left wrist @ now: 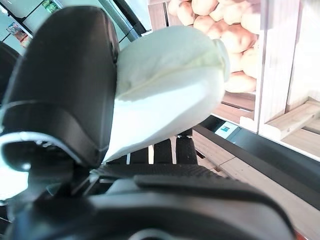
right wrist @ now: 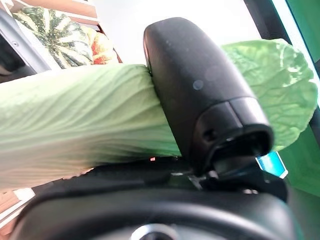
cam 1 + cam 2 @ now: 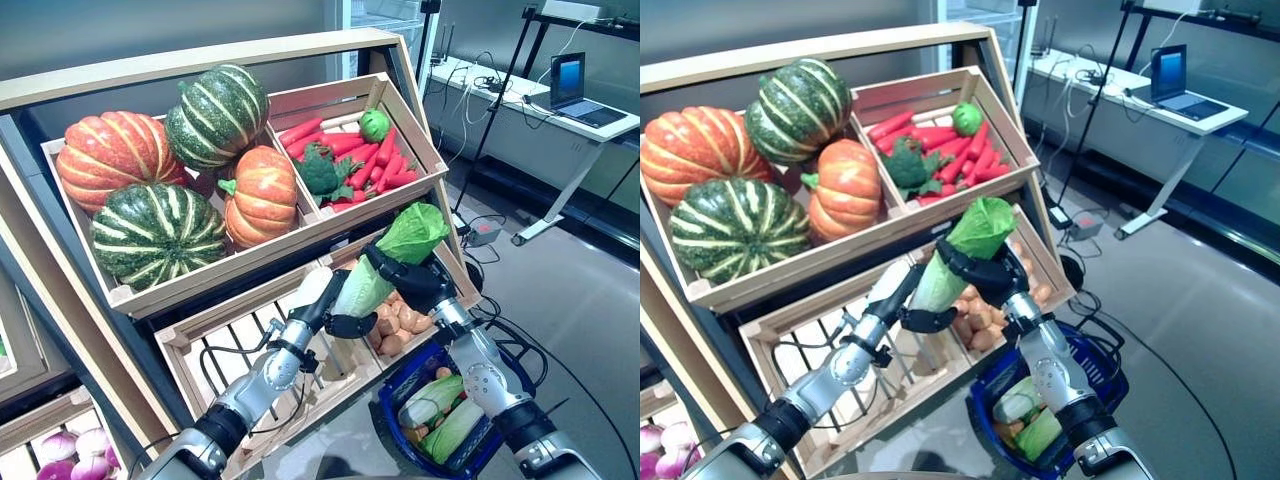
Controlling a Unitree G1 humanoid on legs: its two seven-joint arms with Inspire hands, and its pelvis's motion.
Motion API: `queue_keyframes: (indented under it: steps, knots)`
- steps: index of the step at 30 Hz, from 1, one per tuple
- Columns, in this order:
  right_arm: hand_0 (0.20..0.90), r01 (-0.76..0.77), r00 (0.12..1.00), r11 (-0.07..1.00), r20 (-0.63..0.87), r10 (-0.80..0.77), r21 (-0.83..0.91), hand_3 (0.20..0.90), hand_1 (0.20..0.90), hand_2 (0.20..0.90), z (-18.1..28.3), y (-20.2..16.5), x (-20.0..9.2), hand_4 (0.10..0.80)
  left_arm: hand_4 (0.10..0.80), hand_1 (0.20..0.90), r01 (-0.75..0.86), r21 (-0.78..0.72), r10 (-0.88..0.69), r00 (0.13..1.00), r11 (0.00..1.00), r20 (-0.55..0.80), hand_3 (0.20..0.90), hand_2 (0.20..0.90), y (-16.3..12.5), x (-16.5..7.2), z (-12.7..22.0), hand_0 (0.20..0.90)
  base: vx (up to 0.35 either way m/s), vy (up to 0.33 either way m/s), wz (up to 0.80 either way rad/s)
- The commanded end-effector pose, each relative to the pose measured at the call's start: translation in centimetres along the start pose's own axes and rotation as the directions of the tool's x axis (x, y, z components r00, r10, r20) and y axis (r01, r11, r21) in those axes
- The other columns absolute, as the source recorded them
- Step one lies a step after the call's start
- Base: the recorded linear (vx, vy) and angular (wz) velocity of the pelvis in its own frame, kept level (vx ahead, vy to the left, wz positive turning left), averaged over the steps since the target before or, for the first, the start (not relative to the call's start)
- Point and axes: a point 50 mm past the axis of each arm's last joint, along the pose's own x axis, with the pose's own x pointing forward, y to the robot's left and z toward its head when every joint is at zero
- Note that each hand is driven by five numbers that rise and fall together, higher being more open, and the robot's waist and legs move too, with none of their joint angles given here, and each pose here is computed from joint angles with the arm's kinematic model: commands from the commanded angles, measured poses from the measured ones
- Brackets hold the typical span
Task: Put vegetables into the basket
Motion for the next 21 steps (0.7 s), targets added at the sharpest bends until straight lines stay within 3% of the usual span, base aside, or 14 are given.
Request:
queue_keyframes:
  steps: [1,6,7,8,21]
  knots:
    - [0.300,-0.473,0.732,0.881,0.549,0.404,-0.018,0.300,0.300,0.300,10.2,10.3,7.1,0.400,0.400,0.300,0.251,0.162,-0.269,0.958,0.954,0.101,0.300,0.300,-3.4,0.2,1.1,0.300,0.000,0.000,0.00]
    - [0.300,-0.465,0.740,0.885,0.541,0.400,-0.019,0.300,0.300,0.300,10.1,10.2,7.1,0.400,0.400,0.300,0.235,0.164,-0.252,0.963,0.958,0.094,0.300,0.300,-3.1,0.4,1.0,0.300,0.000,0.000,0.00]
    - [0.300,-0.461,0.742,0.887,0.539,0.399,-0.023,0.300,0.300,0.300,10.1,10.1,7.1,0.400,0.482,0.422,0.225,0.159,-0.239,0.968,0.961,0.076,0.422,0.422,-3.0,0.4,0.8,0.422,0.000,0.000,0.00]
    - [0.300,-0.456,0.744,0.889,0.537,0.397,-0.026,0.300,0.300,0.300,10.1,10.2,7.1,0.400,0.800,0.900,0.226,0.152,-0.238,0.969,0.962,0.062,0.900,0.900,-2.9,0.3,0.6,0.900,0.000,0.000,0.00]
    - [0.300,-0.343,0.745,0.929,0.562,0.360,-0.141,0.300,0.300,0.300,12.7,8.0,6.3,0.400,0.800,0.900,0.194,0.098,-0.175,0.969,0.976,-0.173,0.900,0.900,-2.2,-1.5,-3.9,0.900,0.000,0.000,0.00]
